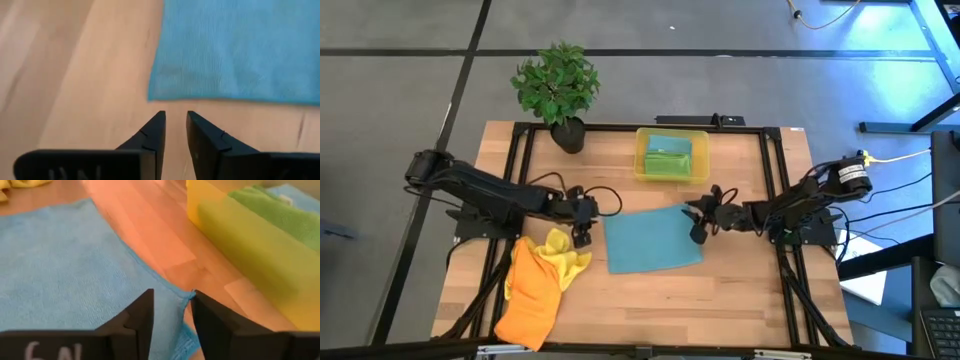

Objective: Fold microfiber towels
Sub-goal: Fold the blue microfiber towel

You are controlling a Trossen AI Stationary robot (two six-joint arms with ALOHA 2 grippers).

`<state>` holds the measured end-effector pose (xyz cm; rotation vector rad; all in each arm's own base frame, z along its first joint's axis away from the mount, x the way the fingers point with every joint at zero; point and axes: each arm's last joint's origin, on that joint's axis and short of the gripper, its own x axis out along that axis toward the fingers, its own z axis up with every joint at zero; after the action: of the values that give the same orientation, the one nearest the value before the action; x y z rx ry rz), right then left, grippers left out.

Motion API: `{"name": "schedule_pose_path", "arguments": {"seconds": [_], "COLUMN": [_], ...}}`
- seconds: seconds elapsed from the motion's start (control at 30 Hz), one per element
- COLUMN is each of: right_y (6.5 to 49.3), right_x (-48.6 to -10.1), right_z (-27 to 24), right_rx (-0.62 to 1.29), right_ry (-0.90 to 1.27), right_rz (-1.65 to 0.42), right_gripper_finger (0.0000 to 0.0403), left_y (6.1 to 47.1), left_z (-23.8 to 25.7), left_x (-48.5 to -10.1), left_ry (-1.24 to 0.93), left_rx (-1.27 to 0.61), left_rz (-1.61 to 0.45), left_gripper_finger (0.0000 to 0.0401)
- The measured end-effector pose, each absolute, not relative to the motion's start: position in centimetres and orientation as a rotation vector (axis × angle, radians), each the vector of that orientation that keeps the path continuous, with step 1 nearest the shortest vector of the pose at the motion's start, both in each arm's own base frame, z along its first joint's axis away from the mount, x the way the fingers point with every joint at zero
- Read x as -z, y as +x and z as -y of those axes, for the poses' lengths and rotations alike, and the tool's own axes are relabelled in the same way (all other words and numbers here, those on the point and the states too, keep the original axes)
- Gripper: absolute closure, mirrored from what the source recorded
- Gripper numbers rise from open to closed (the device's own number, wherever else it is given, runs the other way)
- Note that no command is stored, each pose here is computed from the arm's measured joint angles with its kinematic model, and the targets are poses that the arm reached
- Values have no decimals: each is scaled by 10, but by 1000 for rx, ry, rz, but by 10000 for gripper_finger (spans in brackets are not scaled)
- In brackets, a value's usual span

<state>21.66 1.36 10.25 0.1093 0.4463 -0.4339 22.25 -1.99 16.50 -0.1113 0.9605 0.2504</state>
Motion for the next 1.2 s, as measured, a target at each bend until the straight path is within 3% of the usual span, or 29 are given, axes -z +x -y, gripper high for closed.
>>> {"name": "schedule_pose_path", "arguments": {"seconds": [0.2,0.3,0.6,0.8,1.2], "right_y": [215,213,207,204,208], "right_x": [-119,-131,-162,-181,-157], "right_z": [-15,-24,-61,-77,-85], "right_rx": [410,368,182,-6,-53], "right_ry": [95,114,77,-42,23], "right_rz": [-381,-326,-103,69,-57], "right_gripper_finger": [252,253,275,279,279], "left_y": [218,223,221,224,233], "left_z": [30,46,95,110,108], "left_x": [-194,-204,-191,-178,-156], "left_ry": [-112,-110,-85,-78,-129], "left_rx": [-227,-229,-14,25,-12], "left_rz": [-760,-536,-72,-36,-97], "left_gripper_finger": [336,337,337,337,337]}}
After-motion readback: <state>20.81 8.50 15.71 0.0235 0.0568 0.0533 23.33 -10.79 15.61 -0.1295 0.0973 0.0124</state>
